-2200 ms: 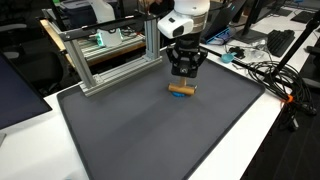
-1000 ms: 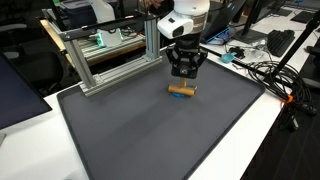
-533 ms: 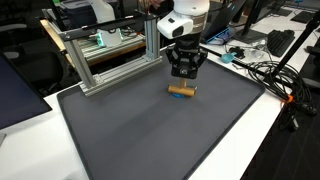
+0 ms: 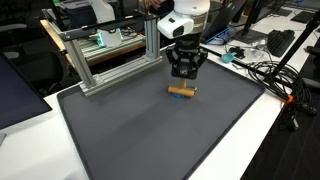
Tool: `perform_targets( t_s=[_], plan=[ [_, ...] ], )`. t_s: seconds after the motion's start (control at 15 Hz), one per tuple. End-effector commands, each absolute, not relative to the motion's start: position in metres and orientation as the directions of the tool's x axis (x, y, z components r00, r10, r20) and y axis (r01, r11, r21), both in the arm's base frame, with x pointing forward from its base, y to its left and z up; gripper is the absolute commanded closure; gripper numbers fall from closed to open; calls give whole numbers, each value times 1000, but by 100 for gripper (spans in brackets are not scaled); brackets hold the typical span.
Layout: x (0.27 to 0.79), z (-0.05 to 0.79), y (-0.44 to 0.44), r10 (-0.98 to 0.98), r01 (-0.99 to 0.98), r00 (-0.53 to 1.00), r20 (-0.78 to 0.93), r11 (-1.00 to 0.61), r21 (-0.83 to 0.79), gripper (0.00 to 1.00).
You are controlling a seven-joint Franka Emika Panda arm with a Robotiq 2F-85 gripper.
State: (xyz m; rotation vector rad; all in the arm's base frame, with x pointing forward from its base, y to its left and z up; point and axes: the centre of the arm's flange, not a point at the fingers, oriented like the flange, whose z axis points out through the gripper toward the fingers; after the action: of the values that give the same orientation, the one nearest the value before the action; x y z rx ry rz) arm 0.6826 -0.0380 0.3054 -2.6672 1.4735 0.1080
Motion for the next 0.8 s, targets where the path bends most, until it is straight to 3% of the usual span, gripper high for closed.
perform_targets(
  t_s=[0.0,0.73],
  plan=[
    [695,265,-48,-841,-842,540,-37,-539,-34,78],
    [698,266,-45,-827,-827,563,-14,-562,-20,78]
  ],
)
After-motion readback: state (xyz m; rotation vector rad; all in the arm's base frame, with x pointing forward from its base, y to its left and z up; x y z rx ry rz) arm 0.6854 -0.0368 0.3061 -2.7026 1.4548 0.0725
